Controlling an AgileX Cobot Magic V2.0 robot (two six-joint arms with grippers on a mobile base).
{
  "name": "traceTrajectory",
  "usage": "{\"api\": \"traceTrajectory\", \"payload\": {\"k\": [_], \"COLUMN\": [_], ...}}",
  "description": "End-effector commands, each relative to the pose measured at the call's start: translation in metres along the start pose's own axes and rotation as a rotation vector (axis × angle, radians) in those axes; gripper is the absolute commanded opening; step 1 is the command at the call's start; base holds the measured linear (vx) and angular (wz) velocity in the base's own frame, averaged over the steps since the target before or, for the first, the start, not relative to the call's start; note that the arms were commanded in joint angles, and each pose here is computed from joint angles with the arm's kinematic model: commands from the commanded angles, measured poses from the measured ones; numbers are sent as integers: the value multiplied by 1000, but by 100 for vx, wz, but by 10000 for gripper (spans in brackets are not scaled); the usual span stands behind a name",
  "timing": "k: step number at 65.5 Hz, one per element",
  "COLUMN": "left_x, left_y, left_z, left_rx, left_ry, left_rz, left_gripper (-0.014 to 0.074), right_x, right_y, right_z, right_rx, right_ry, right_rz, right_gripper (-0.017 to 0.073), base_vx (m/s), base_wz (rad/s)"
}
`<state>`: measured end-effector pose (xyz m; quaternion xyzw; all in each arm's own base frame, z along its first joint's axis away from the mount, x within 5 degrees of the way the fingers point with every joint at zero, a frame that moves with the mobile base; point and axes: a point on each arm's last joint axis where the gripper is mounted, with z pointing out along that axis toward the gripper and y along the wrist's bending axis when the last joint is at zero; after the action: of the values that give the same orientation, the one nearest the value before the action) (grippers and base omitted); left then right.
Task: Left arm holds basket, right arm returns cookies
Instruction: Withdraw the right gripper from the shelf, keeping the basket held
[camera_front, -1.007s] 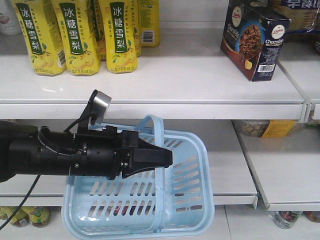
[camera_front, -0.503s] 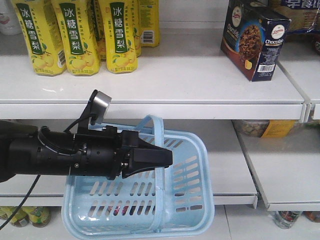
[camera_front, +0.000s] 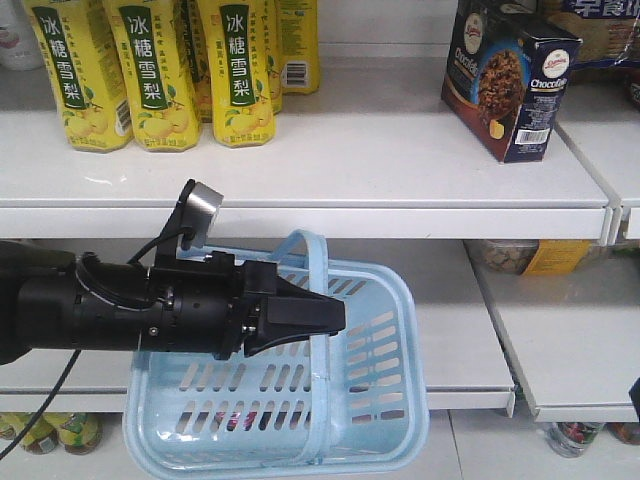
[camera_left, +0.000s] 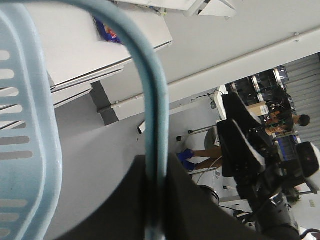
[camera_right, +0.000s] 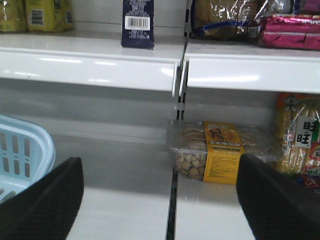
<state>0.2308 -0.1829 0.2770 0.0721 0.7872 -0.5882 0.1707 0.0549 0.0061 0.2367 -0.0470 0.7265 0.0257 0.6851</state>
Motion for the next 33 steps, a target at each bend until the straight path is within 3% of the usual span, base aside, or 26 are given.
{"api": "traceTrajectory", "payload": {"k": [1,21,27,33], "left_x": [-10,-10,-10,-10], "left_y": [-29,-29,-29,-29], "left_z": [-7,-7,-7,-7], "left_rx": [128,128,128,128], "left_ry": [-80,-80,-80,-80], "left_rz": [3,3,3,3], "left_gripper": [-3,-3,-3,-3], "right_x": [-7,-3,-4,-4], "right_y": [-1,-2,-2,-2], "right_z": [1,3,3,3], "right_rx": [18,20,21,21], "right_ry": [-89,-120,-128,-126], "right_rz": [-12,19,19,19], "right_gripper": [587,547,454,294], "base_vx": [0,0,0,0], "base_wz": [0,0,0,0]}}
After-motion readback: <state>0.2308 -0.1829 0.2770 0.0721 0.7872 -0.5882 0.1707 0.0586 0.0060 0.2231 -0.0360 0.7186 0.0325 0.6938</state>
